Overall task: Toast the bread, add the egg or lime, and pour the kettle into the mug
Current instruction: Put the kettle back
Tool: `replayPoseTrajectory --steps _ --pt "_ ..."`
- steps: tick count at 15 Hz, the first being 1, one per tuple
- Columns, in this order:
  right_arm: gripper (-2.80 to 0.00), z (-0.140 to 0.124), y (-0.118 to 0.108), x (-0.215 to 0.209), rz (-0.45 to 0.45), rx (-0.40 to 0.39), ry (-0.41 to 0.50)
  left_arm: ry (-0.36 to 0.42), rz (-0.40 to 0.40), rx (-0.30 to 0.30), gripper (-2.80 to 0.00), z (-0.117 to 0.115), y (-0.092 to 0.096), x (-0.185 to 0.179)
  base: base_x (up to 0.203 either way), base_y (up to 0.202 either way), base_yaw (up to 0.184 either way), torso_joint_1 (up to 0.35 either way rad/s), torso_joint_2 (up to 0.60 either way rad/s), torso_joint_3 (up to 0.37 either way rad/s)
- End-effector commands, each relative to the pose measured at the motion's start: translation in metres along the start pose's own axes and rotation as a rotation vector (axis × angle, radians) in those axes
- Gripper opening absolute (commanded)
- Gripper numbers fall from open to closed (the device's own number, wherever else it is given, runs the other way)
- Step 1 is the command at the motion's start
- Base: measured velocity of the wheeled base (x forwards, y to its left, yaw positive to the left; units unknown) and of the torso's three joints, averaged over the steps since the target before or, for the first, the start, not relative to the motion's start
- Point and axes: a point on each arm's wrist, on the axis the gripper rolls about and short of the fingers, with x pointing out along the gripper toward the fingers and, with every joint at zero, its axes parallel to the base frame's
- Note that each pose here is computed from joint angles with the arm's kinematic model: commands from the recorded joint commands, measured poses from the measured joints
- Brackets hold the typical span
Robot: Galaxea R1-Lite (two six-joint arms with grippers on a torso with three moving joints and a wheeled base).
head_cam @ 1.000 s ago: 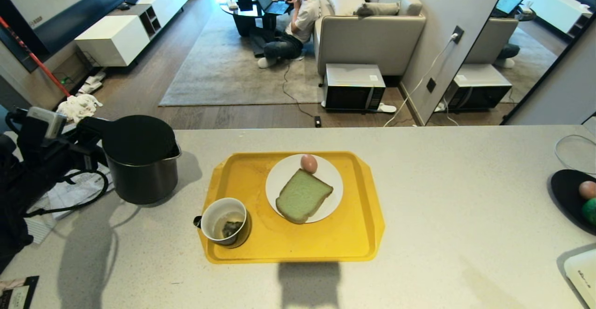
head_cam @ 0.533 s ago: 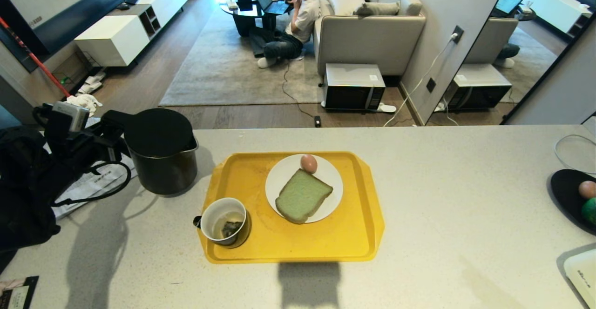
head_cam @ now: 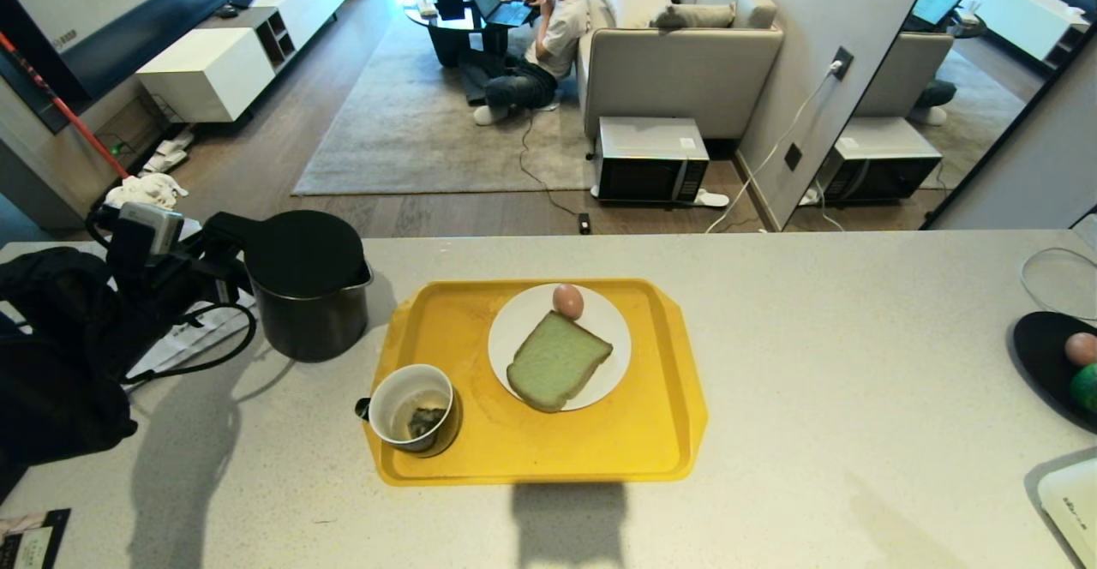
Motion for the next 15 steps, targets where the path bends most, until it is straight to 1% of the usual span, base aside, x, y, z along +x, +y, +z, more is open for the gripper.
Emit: replayPoseTrajectory --steps 1,3,6,8,10,14,15 --pt "-2.8 0.0 0.0 0.0 0.001 0.0 0.002 0.021 0.033 -0.001 -2.8 -0.017 0.0 -0.001 0.0 0.0 0.0 0.0 0.0 0.0" --pt "-2.8 0.0 0.0 0.0 0.001 0.0 0.002 0.033 0.047 -0.013 -2.8 -0.019 -0.001 -0.002 0.0 0.0 0.0 0.0 0.0 0.0" --pt "-2.8 0.0 0.0 0.0 0.001 0.0 0.002 0.06 0.03 -0.057 -2.8 -0.021 -0.008 -0.008 0.0 0.0 0.0 0.0 0.0 0.0" --pt "-2.8 0.0 0.0 0.0 0.001 0.0 0.002 0.057 0.023 -0.064 -2.8 -0.02 -0.011 -0.007 0.0 0.0 0.0 0.0 0.0 0.0" --pt "-2.8 0.0 0.0 0.0 0.001 0.0 0.002 0.052 0.003 -0.079 -2.8 -0.018 -0.019 -0.004 0.0 0.0 0.0 0.0 0.0 0.0" --pt "-2.8 0.0 0.0 0.0 0.001 0.0 0.002 0.059 0.002 -0.075 -2.8 -0.018 -0.02 -0.006 0.0 0.0 0.0 0.0 0.0 0.0" --pt "-2.8 0.0 0.0 0.0 0.001 0.0 0.002 0.058 0.002 -0.075 0.0 -0.018 -0.02 -0.006 0.0 0.0 0.0 0.0 0.0 0.0"
